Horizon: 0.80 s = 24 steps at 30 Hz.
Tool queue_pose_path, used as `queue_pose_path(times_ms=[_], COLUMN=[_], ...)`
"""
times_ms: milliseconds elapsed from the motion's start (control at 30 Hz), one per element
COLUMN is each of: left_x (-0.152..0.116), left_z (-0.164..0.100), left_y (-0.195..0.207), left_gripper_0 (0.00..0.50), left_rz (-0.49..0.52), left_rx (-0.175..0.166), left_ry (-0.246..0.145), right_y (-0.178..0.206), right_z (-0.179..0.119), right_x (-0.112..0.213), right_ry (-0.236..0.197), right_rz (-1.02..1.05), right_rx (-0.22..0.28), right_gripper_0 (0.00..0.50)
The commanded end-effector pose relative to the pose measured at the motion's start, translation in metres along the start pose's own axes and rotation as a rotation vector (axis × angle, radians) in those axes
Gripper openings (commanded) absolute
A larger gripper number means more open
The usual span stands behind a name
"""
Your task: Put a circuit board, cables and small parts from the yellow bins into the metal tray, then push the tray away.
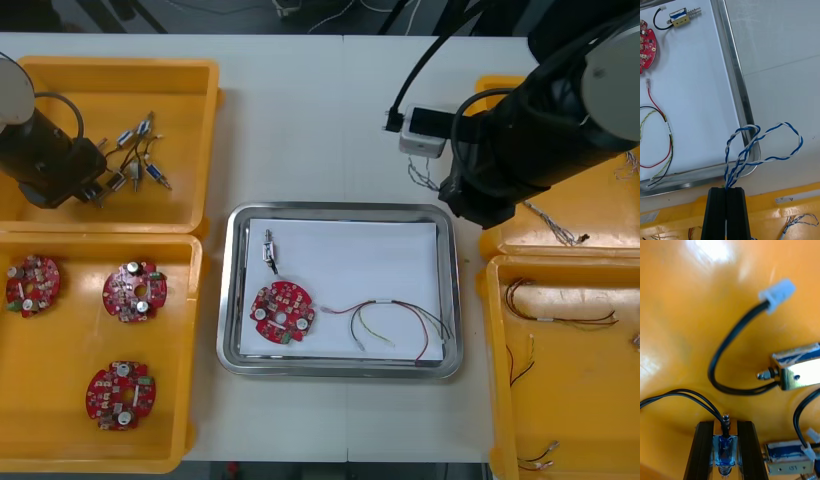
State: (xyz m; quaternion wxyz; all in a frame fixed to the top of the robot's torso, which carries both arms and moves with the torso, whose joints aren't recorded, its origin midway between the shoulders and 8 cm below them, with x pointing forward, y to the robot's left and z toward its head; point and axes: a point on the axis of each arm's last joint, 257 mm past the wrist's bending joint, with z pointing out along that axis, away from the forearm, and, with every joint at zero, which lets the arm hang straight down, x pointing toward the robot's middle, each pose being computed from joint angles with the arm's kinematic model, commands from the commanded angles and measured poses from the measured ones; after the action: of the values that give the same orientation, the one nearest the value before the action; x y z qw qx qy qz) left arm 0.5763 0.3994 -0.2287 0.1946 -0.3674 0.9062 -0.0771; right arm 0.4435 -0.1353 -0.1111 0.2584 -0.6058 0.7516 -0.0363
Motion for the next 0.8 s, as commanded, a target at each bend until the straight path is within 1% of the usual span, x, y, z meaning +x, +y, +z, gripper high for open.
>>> queue_pose_path(times_ms=[33, 200, 267, 400, 433, 467, 600, 700, 733, 800], left_x=[-0.007, -0.011, -0.013, -0.016, -0.017, -0.018, -0.019, -0.019, -0.019, -0.018], left_z=[-0.021, -0.034, -0.040, -0.047, -0.051, -0.055, -0.068, -0.076, -0.080, -0.088], left_y=[-0.002, -0.004, -0.006, -0.006, -0.006, -0.007, -0.006, -0.008, -0.008, -0.008], left_gripper_0=[0.000, 0.000, 0.000, 0.000, 0.000, 0.000, 0.000, 0.000, 0.000, 0.000], left_rz=[0.093, 0.101, 0.105, 0.108, 0.111, 0.113, 0.127, 0.136, 0.138, 0.142], left_rx=[0.005, 0.005, 0.009, 0.007, 0.005, 0.006, -0.011, -0.014, -0.015, -0.019], left_ry=[-0.004, -0.009, -0.015, -0.020, -0.023, -0.022, -0.022, -0.024, -0.023, -0.018], right_y=[0.014, 0.028, 0.035, 0.048, 0.053, 0.055, 0.061, 0.062, 0.063, 0.064], right_z=[0.002, 0.016, 0.024, 0.037, 0.042, 0.046, 0.060, 0.068, 0.072, 0.083], right_x=[-0.045, -0.055, -0.056, -0.052, -0.049, -0.050, -0.052, -0.051, -0.050, -0.043], right_ry=[-0.028, -0.010, 0.005, 0.033, 0.044, 0.037, 0.020, 0.020, 0.023, 0.045], right_rz=[-0.058, -0.079, -0.089, -0.101, -0.104, -0.111, -0.122, -0.131, -0.135, -0.138], right_rx=[0.026, 0.020, 0.016, 0.003, -0.007, -0.006, 0.006, 0.020, 0.027, 0.034], right_gripper_0=[0.000, 0.000, 0.000, 0.000, 0.000, 0.000, 0.000, 0.000, 0.000, 0.000])
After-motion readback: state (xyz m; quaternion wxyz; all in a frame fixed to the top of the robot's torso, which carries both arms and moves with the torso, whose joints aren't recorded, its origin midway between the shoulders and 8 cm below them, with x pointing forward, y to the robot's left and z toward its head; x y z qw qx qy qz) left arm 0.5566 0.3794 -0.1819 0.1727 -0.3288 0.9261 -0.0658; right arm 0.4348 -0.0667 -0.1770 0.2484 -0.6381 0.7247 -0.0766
